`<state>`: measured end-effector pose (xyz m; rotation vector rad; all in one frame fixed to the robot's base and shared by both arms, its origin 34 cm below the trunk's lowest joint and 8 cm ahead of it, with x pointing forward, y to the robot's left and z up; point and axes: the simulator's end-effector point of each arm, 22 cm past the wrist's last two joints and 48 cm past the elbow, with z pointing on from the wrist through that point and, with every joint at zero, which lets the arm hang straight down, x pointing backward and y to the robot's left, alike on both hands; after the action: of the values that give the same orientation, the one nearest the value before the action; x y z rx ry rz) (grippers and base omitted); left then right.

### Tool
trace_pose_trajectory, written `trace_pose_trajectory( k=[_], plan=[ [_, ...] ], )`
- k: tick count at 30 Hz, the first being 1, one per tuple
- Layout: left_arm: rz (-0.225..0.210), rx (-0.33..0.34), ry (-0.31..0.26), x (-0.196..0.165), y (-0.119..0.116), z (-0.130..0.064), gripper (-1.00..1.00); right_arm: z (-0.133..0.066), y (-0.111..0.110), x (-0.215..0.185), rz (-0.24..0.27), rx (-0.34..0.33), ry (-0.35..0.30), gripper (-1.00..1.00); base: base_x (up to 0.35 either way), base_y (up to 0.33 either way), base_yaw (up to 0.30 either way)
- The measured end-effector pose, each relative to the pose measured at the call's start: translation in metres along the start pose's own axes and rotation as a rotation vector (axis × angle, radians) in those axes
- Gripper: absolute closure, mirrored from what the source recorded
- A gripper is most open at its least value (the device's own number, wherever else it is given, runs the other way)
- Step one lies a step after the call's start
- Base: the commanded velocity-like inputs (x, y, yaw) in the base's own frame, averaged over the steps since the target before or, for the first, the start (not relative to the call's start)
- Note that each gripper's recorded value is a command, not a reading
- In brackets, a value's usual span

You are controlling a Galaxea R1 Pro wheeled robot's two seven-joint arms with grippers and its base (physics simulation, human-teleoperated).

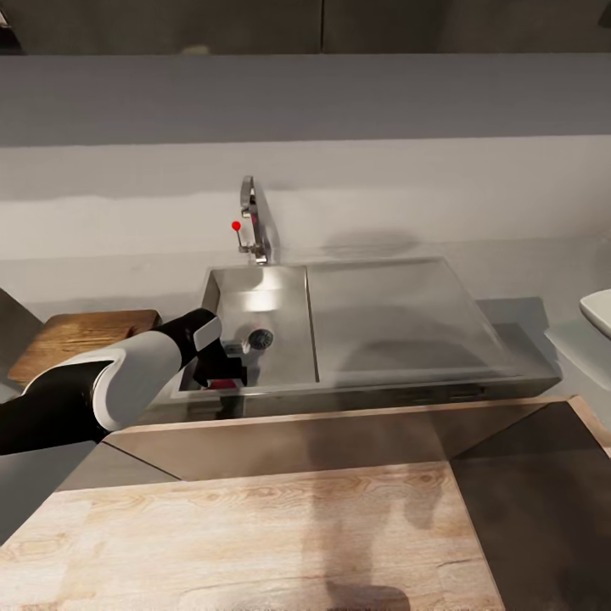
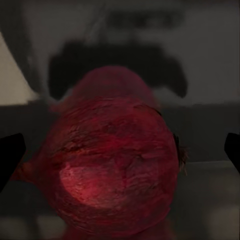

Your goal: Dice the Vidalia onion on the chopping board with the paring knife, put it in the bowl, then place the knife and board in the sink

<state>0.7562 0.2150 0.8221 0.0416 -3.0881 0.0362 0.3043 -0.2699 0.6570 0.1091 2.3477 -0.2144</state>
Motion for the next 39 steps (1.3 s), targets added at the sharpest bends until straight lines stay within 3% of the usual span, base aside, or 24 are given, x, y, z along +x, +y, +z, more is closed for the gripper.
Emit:
trace_pose_trajectory(
  k=[23,24,39],
  plan=[
    [0.0,-0.002,0.02,0.01,0.001,0.01,-1.0,0.0,0.0,0.0,0.0,0.0,0.0,-1.0,0.0,0.0,0.0],
    [-0.001,-0.002,0.02,0.01,0.001,0.01,1.0,0.0,0.0,0.0,0.0,0.0,0.0,-1.0,0.0,0.0,0.0],
    [-0.003,0.001,0.021,0.011,0.001,0.01,1.0,0.0,0.0,0.0,0.0,0.0,0.0,-1.0,0.0,0.0,0.0]
  ],
)
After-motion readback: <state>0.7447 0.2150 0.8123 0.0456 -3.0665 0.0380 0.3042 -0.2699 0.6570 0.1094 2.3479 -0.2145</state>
